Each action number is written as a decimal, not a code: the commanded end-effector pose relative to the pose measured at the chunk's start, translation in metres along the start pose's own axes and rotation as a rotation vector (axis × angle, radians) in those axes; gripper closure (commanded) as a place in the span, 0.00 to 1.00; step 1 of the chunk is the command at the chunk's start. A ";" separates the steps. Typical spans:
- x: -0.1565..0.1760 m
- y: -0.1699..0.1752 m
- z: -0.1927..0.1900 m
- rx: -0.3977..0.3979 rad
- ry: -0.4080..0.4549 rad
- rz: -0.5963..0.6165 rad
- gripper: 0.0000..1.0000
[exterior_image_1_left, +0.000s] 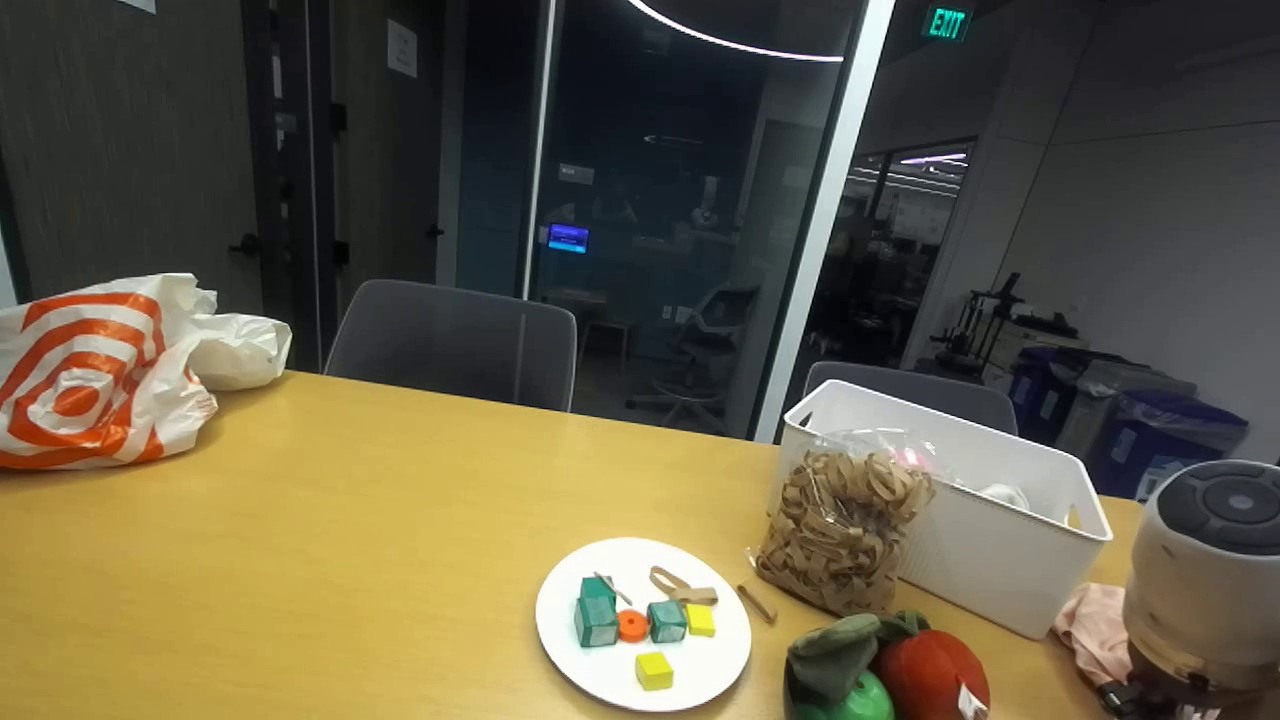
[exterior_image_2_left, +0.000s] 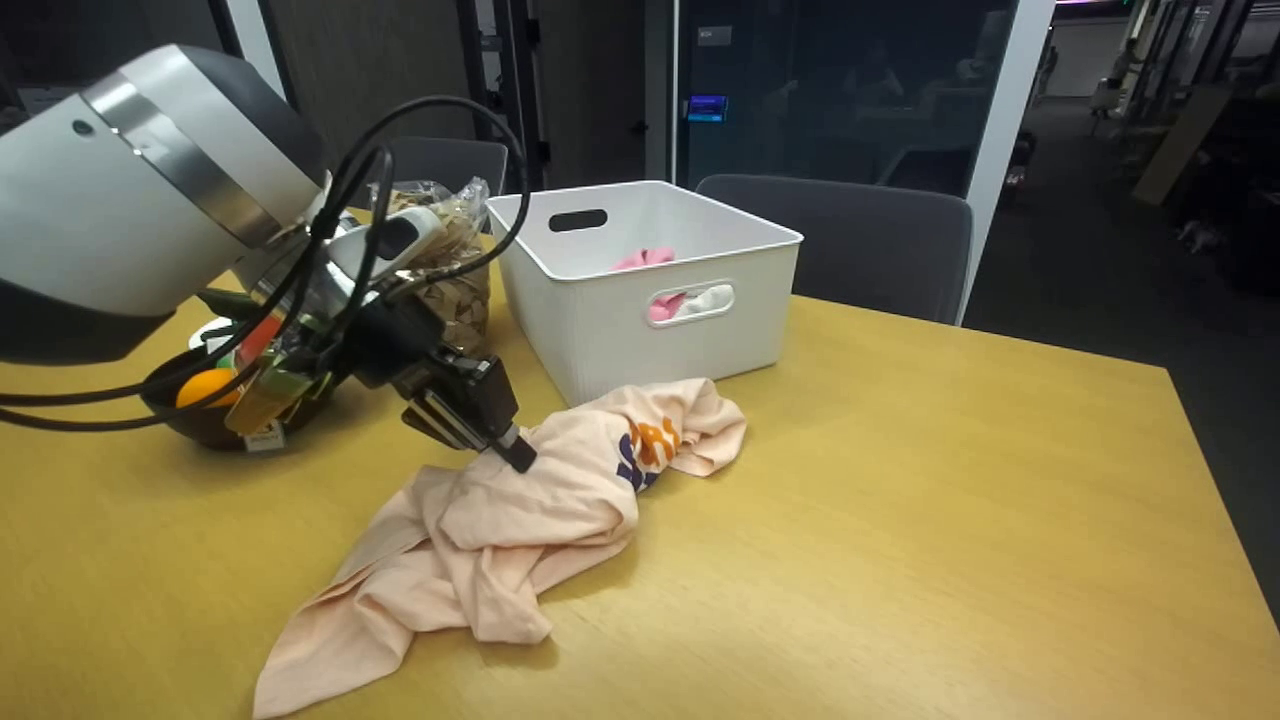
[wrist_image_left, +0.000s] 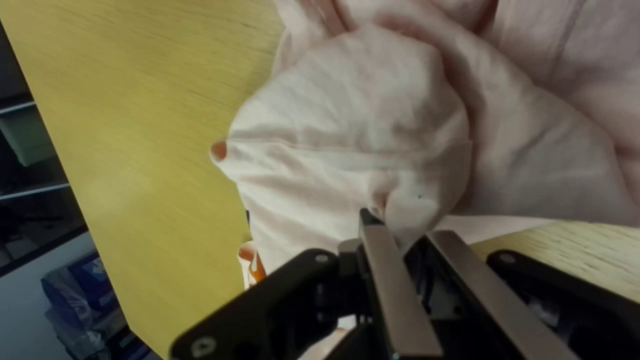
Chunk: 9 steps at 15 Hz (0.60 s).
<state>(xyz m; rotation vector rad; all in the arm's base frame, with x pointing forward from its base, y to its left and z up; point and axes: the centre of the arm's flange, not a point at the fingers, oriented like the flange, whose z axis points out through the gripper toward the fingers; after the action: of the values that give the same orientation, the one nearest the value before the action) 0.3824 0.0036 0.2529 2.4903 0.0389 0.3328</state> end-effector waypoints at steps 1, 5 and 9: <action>0.004 0.005 -0.002 -0.034 0.021 0.027 0.82; 0.005 0.029 -0.007 -0.062 0.024 0.094 0.81; 0.007 0.056 -0.005 -0.088 0.008 0.176 0.82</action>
<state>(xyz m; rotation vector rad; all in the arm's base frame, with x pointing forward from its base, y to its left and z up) 0.3861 -0.0227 0.2745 2.4469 -0.1115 0.3674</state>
